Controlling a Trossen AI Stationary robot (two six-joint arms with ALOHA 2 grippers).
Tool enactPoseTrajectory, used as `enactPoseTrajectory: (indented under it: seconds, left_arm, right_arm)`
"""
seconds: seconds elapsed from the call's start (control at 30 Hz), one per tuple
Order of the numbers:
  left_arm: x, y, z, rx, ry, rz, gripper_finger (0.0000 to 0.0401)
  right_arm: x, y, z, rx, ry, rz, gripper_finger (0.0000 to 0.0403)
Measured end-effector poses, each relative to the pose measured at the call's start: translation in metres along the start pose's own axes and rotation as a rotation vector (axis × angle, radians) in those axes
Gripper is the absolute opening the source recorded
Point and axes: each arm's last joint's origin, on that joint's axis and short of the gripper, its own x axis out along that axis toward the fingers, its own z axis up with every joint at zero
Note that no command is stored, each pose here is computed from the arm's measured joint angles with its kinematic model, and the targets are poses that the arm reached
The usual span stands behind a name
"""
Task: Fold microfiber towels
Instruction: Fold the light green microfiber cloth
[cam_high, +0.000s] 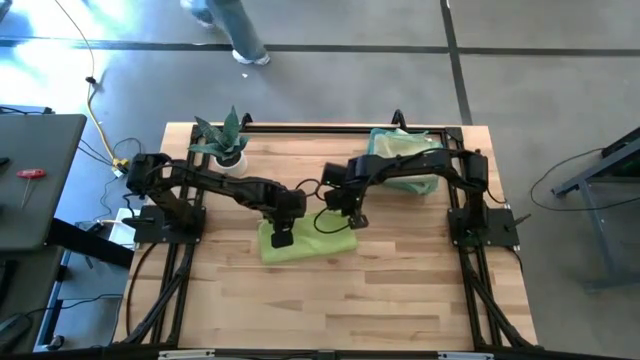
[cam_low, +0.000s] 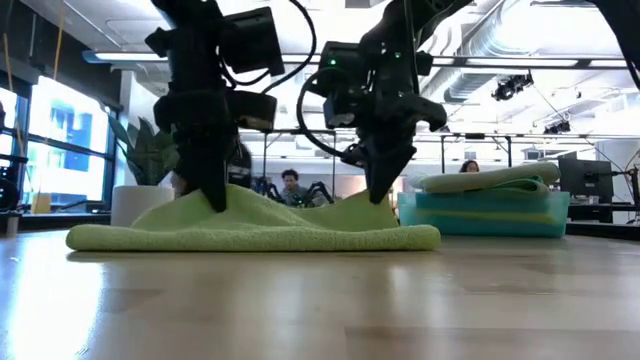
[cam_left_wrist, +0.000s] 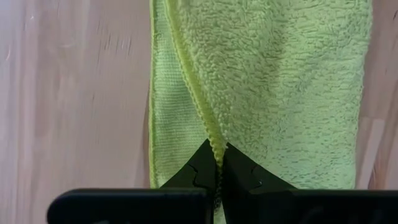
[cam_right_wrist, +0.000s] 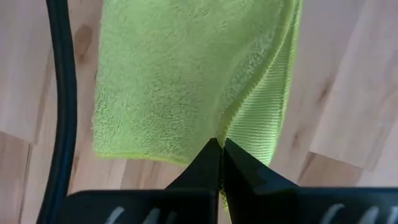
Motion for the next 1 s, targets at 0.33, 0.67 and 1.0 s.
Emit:
enactPoseTrajectory:
  seconds: [0.33, 0.67, 1.0]
  left_arm:
    - [0.000, 0.002, 0.000, -0.008, -0.003, 0.025, 0.0014]
    - [0.000, 0.003, -0.007, -0.133, 0.066, 0.045, 0.0122]
    - [-0.033, 0.004, -0.013, -0.095, 0.136, 0.415, 0.0162]
  right_arm:
    - [0.000, -0.003, 0.002, 0.066, 0.037, -0.160, 0.0053]
    - [-0.015, 0.002, 0.002, 0.157, 0.007, -0.178, 0.0155]
    - [-0.097, 0.045, -0.007, 0.369, -0.153, -0.182, 0.0161]
